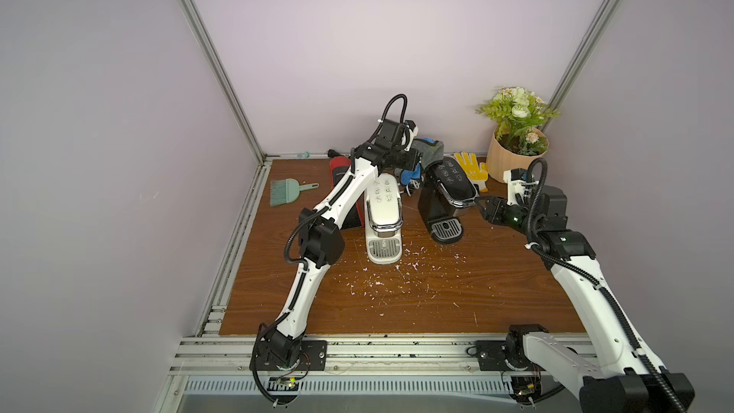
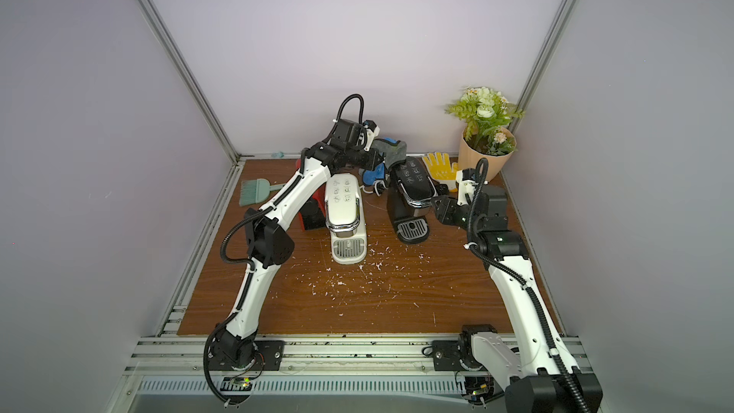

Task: Wipe the surface of a coffee machine
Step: Wipe the dirt from the surface of the coffee machine.

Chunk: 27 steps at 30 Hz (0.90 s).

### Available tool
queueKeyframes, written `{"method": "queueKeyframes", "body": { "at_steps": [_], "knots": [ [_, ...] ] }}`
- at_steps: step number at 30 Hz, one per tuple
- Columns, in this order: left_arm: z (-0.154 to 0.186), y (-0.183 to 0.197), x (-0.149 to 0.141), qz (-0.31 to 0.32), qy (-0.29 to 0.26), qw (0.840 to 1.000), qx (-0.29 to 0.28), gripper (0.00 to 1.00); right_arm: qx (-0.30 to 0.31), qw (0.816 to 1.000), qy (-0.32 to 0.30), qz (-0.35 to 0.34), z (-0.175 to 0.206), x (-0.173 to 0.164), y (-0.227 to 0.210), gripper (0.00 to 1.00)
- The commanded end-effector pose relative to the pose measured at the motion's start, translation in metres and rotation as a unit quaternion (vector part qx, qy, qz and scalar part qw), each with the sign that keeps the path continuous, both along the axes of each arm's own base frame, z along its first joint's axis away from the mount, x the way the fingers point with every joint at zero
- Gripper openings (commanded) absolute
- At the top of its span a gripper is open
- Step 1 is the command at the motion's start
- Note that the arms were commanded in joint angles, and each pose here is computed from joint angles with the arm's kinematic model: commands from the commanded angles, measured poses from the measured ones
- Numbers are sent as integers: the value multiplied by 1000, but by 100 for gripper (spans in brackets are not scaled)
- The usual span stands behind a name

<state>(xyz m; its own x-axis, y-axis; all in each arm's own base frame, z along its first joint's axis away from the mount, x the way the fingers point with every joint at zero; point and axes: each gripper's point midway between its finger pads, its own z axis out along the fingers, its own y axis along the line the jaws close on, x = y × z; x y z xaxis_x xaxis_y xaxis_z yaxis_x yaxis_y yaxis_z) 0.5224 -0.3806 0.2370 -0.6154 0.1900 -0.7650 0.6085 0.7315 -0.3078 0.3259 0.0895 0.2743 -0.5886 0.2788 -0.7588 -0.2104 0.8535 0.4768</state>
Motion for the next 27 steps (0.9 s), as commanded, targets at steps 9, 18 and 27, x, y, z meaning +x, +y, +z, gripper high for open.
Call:
{"method": "queueKeyframes", "body": {
  "at_steps": [9,18,27],
  "knots": [
    [-76,-35,-21,-117,57,992,-2,0,-20,1000,-15,-4,6,-4,-5,46],
    [-117,-23,-30,-111,99,988,37,0,-21,1000,-15,-4,7,-2,-5,46],
    [-55,-12,-21,-69,48,996,32,0,-20,1000,-18,-3,10,-2,-4,46]
  ]
}}
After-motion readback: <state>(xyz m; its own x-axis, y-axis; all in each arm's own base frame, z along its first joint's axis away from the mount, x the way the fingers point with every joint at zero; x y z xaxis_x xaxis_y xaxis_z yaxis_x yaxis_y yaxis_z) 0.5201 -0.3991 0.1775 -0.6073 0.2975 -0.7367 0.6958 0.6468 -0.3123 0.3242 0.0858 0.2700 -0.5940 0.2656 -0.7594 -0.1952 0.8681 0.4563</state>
